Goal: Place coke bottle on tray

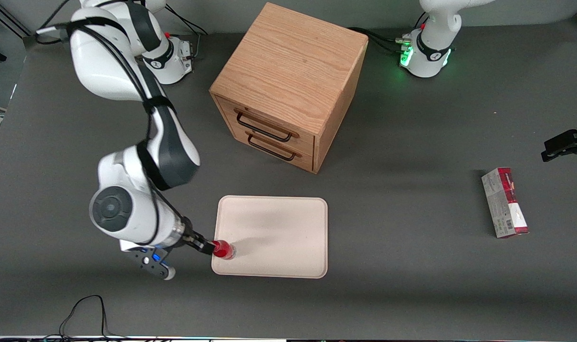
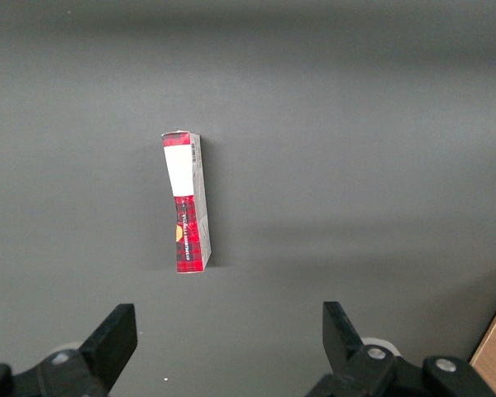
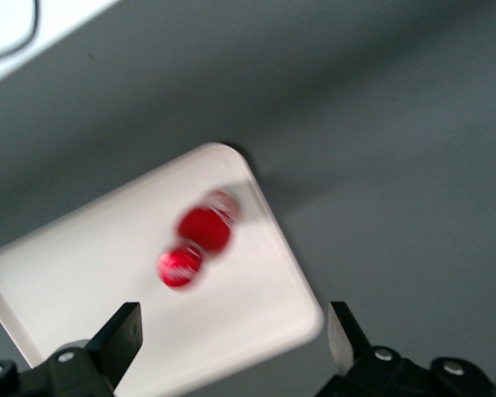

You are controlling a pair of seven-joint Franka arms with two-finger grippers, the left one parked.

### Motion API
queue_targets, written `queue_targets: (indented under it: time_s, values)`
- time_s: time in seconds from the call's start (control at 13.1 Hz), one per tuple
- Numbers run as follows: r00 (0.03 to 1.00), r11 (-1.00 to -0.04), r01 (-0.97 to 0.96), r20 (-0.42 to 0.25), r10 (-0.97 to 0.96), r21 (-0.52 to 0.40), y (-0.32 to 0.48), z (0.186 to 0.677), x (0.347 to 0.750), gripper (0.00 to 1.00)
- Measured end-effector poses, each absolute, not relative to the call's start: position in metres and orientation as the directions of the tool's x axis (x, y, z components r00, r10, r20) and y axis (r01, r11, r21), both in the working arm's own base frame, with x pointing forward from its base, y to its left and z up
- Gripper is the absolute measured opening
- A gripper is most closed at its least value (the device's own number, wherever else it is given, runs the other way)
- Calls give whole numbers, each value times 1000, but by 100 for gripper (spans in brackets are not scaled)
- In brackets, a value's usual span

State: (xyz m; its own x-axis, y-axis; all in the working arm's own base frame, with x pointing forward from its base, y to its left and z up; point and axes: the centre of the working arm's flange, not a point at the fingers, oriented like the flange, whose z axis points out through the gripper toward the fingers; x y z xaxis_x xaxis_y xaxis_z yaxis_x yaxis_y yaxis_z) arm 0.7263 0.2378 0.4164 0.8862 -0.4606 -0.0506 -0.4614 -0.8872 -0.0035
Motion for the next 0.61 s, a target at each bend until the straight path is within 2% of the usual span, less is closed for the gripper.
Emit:
queue_targets:
  time_s: [0.31, 0.61]
  values:
    - [953, -961, -275, -126, -275, 18, 165, 462, 693, 100]
    - [980, -995, -95, -177, -93, -2, 77, 504, 625, 100]
